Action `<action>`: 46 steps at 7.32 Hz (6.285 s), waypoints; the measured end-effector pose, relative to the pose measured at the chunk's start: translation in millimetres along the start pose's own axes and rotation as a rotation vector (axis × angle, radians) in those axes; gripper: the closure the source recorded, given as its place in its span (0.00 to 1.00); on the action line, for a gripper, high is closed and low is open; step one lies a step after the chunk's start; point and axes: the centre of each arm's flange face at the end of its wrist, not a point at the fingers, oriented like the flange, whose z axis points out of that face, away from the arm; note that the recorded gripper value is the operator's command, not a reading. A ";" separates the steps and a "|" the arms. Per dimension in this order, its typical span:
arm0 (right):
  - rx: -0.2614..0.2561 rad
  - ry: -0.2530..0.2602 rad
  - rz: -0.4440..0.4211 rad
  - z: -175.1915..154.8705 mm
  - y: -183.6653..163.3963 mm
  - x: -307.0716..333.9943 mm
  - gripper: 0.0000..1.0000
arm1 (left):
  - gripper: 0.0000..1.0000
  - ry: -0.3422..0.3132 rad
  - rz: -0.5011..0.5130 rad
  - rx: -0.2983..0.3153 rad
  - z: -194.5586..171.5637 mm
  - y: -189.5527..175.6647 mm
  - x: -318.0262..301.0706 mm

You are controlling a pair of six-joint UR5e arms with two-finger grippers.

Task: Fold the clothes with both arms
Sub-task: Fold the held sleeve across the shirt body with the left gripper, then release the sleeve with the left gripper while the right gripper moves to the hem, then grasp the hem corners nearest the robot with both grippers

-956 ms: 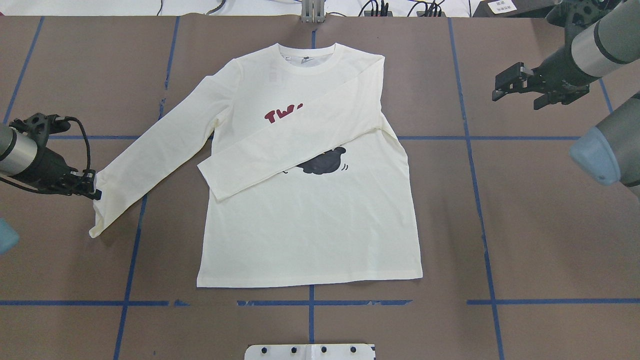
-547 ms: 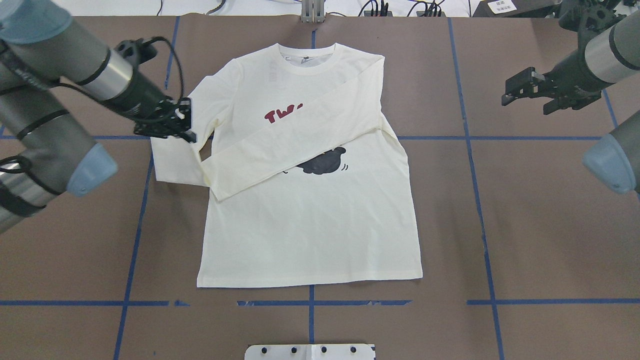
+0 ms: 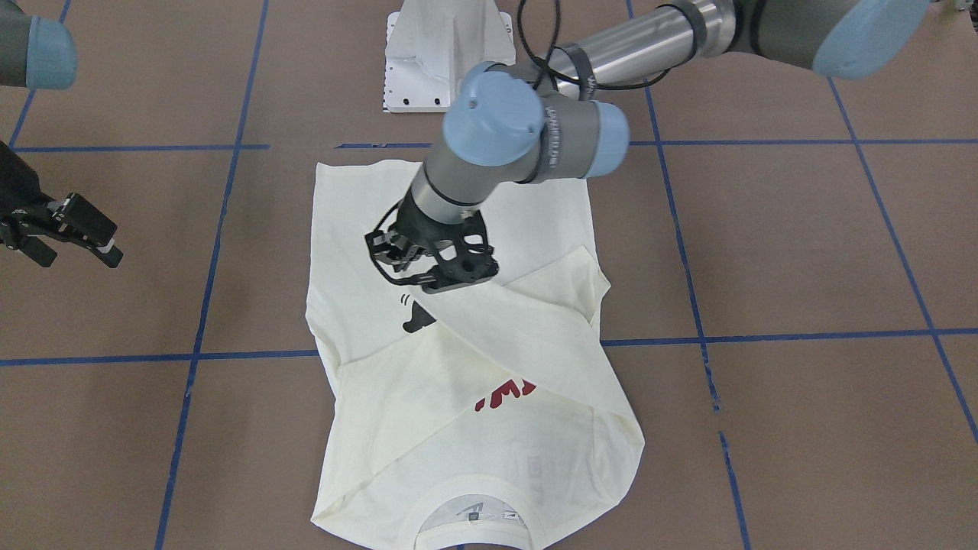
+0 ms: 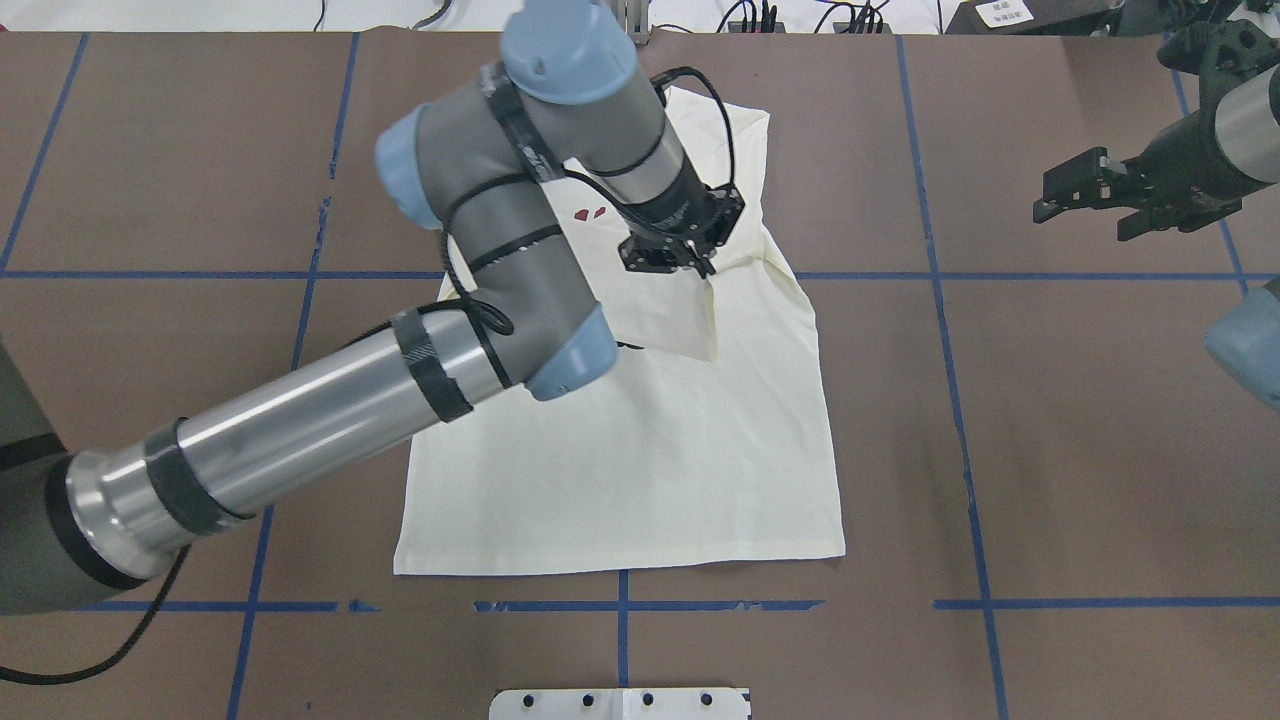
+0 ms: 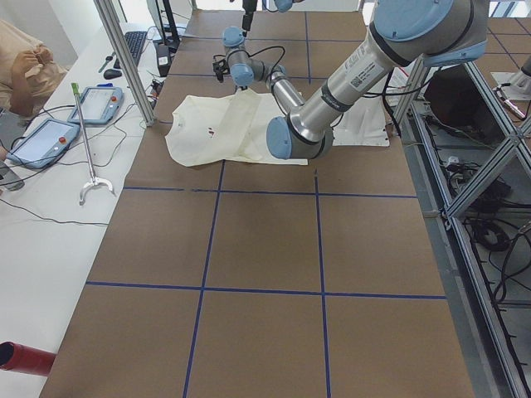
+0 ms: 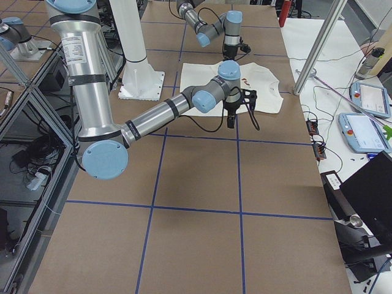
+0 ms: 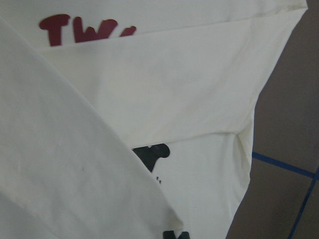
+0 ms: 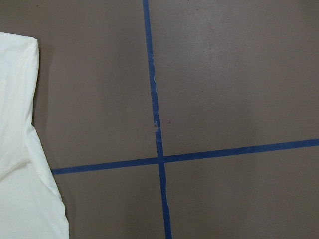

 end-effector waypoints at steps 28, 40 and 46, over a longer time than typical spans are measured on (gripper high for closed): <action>0.103 0.124 0.363 124.6 342.7 -190.4 1.00 | 0.13 -0.247 -0.137 0.260 -7.6 204.6 -366.3; 0.108 0.132 0.358 127.7 343.7 -188.0 1.00 | 0.95 -0.318 -0.125 0.354 11.9 193.3 -392.6; 0.108 0.133 0.357 126.9 342.9 -186.7 1.00 | 1.00 -0.248 -0.130 0.318 -1.1 204.6 -356.3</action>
